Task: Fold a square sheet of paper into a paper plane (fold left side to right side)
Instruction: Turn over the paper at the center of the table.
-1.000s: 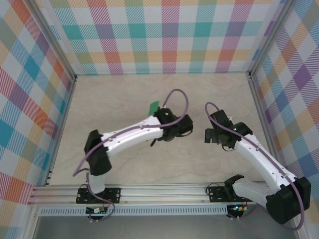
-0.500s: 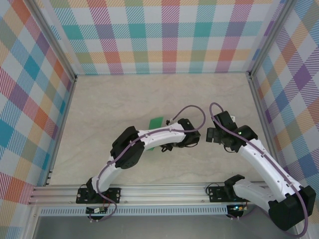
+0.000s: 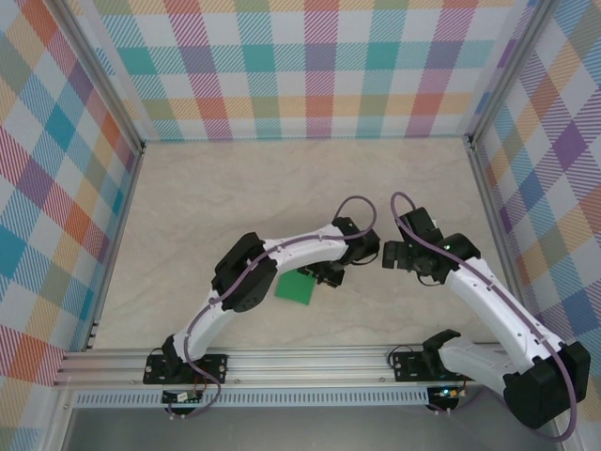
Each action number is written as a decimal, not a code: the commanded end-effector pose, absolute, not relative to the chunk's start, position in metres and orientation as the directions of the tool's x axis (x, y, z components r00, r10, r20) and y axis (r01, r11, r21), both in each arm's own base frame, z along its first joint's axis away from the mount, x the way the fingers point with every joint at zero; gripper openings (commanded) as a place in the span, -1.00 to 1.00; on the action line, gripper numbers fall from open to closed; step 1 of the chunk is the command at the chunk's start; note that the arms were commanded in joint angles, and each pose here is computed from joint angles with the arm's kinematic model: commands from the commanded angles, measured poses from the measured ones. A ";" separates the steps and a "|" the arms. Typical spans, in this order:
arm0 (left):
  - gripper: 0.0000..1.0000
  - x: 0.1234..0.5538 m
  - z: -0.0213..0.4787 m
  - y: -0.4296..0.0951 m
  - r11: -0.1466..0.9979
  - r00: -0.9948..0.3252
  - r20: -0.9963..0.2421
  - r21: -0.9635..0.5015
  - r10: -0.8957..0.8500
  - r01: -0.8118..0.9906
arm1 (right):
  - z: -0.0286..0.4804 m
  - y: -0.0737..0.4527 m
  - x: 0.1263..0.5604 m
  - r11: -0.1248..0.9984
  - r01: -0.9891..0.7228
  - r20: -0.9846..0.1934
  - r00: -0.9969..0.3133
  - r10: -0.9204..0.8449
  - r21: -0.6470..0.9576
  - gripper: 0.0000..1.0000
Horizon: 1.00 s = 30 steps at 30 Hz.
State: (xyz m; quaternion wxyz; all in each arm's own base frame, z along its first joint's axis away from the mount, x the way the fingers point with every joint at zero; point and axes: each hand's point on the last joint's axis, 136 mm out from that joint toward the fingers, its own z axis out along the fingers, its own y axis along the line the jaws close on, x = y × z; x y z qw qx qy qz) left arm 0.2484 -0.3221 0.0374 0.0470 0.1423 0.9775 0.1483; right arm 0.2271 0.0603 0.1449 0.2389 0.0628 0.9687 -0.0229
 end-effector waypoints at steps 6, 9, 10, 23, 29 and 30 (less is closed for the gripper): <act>0.73 0.265 0.124 -0.365 0.948 -0.948 -0.194 -0.147 0.252 0.282 | 0.142 0.099 0.232 0.989 0.024 -0.425 -0.901 0.085 0.147 0.99; 0.82 0.272 0.147 -0.353 0.931 -0.947 -0.251 -0.250 0.202 0.265 | 0.147 0.122 0.234 0.966 -0.035 -0.417 -0.905 0.079 0.257 0.99; 0.84 0.274 0.154 -0.346 0.925 -0.946 -0.271 -0.281 0.178 0.255 | 0.148 0.130 0.236 0.955 -0.044 -0.412 -0.907 0.084 0.293 0.99; 0.85 0.294 0.160 -0.209 0.806 -0.939 -0.281 -0.592 -0.200 0.005 | 0.128 0.240 0.274 0.818 -0.107 -0.289 -0.954 0.075 0.565 0.37; 0.79 0.295 0.139 -0.195 0.711 -0.944 -0.192 -0.701 -0.270 -0.061 | 0.104 0.282 0.296 0.758 -0.088 -0.230 -0.970 0.084 0.647 0.31; 0.79 0.294 0.133 -0.195 0.708 -0.947 -0.175 -0.702 -0.268 -0.070 | 0.099 0.285 0.299 0.760 -0.083 -0.221 -0.972 0.080 0.644 0.31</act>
